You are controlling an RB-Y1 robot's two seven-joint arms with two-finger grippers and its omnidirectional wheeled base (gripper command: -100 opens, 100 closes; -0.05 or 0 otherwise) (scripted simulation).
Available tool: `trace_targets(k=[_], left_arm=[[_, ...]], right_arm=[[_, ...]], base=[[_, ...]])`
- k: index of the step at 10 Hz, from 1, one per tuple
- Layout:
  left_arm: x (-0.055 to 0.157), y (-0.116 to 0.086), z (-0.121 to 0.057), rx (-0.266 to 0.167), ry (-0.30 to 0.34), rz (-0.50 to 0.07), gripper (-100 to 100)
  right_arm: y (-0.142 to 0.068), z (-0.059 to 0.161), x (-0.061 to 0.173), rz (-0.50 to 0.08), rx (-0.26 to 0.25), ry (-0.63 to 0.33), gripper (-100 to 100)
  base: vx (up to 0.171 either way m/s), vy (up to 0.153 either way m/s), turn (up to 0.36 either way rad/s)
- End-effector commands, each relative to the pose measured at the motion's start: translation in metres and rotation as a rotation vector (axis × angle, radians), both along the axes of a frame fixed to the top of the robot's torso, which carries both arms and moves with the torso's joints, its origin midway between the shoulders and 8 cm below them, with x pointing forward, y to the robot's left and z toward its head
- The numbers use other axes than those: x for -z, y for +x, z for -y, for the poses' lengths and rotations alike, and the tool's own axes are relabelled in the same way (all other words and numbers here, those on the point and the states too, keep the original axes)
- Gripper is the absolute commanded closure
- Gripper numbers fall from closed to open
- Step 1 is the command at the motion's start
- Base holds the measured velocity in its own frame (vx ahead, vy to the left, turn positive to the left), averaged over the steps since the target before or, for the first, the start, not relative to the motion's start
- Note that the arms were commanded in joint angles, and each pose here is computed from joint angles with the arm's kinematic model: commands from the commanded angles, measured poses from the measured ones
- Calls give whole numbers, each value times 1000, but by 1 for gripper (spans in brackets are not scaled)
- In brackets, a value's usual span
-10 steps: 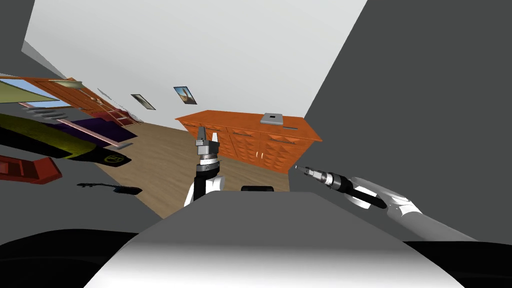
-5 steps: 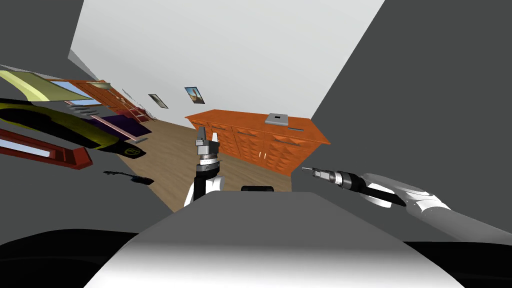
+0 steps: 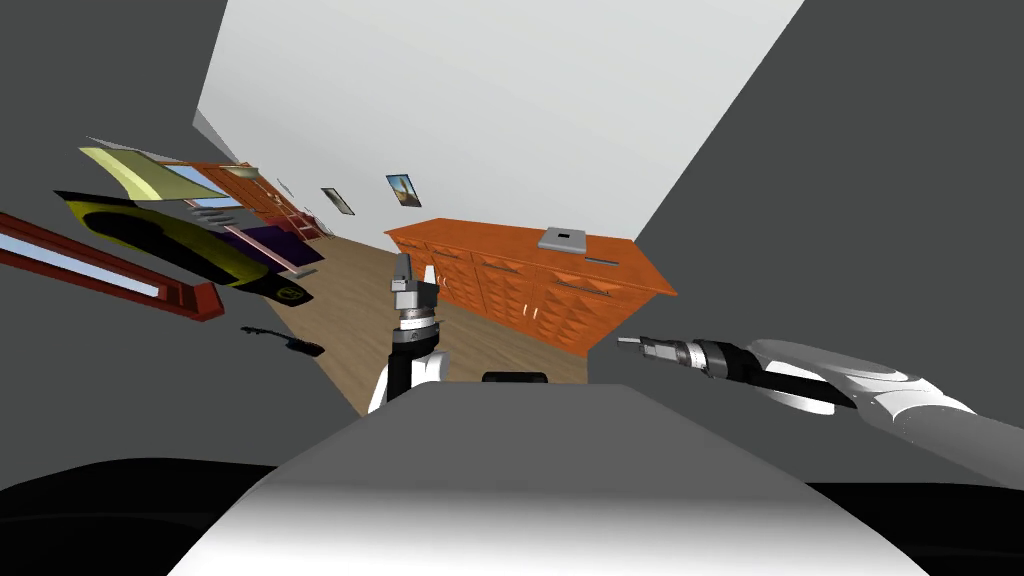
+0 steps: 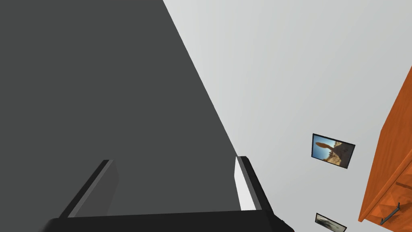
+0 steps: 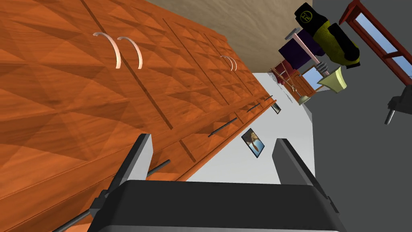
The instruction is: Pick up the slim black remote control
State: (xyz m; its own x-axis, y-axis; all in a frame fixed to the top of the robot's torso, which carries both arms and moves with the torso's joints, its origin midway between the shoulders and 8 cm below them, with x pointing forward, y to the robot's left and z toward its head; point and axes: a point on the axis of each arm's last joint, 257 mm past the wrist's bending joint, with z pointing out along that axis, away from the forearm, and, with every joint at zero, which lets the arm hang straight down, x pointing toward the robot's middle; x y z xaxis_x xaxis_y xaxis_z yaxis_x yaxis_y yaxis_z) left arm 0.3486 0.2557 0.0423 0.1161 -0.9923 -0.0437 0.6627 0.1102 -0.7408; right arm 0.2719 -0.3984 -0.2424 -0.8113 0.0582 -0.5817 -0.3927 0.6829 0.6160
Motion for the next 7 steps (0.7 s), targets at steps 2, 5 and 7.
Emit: trace_targets(k=[2,5,7], left_arm=[[0,0,0,0,0,0,0],[0,0,0,0,0,0,0],[0,0,0,0,0,0,0]], right_arm=[[0,23,-5,-16,-14,-70,-100],[-10,74,-10,-63,-42,-227,-100],[-7,82,-18,-68,-56,-264,-100]], base=[[15,5,63],[29,9,227],[32,-4,43]])
